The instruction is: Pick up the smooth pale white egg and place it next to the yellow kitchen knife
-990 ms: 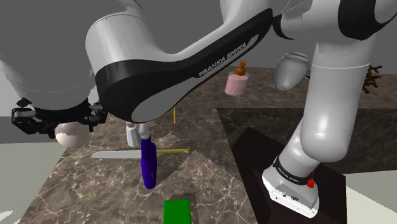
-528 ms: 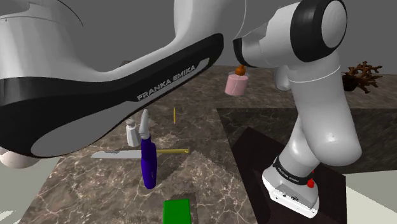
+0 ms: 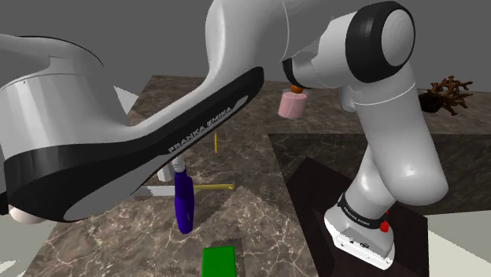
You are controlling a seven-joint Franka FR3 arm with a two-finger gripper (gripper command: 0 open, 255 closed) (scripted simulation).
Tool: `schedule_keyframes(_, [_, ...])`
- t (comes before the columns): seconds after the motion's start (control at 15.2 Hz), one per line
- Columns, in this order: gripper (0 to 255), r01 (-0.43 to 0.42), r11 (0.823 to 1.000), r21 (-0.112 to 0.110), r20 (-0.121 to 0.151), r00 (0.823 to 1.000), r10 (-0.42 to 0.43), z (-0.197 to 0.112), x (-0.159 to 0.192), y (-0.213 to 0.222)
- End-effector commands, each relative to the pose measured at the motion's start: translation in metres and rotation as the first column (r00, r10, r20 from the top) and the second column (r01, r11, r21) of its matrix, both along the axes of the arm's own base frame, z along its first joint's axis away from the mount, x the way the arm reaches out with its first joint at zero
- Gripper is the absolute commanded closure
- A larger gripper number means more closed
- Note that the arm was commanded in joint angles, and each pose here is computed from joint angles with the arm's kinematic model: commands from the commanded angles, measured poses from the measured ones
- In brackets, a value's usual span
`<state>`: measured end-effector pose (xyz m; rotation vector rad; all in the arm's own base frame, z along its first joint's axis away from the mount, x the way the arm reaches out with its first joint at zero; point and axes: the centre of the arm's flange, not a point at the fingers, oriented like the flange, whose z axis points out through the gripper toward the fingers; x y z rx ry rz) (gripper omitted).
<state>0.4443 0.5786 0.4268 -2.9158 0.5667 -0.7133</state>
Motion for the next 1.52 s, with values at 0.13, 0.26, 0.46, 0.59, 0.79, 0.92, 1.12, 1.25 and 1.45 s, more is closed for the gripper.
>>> schedule_keyframes(0.13, [255, 0.000, 1.000, 0.001, 0.000, 1.000, 0.000, -0.021, -0.001, 0.000])
schedule_keyframes(0.26, [255, 0.000, 1.000, 0.001, 0.000, 1.000, 0.000, -0.032, -0.001, 0.000])
schedule_keyframes(0.46, [255, 0.000, 1.000, 0.001, 0.000, 1.000, 0.000, -0.048, -0.001, 0.000])
schedule_keyframes(0.59, [255, 0.000, 1.000, 0.001, 0.000, 1.000, 0.000, -0.058, -0.001, 0.000])
schedule_keyframes(0.79, [255, 0.000, 1.000, 0.001, 0.000, 1.000, 0.000, -0.074, -0.001, 0.000])
schedule_keyframes(0.92, [255, 0.000, 1.000, 0.001, 0.000, 1.000, 0.000, -0.085, -0.001, 0.000])
schedule_keyframes(1.12, [255, 0.000, 1.000, 0.001, 0.000, 1.000, 0.000, -0.097, -0.001, 0.000])
schedule_keyframes(1.25, [255, 0.000, 1.000, 0.001, 0.000, 1.000, 0.000, -0.097, -0.001, 0.000])
schedule_keyframes(1.45, [255, 0.000, 1.000, 0.001, 0.000, 1.000, 0.000, -0.097, -0.001, 0.000])
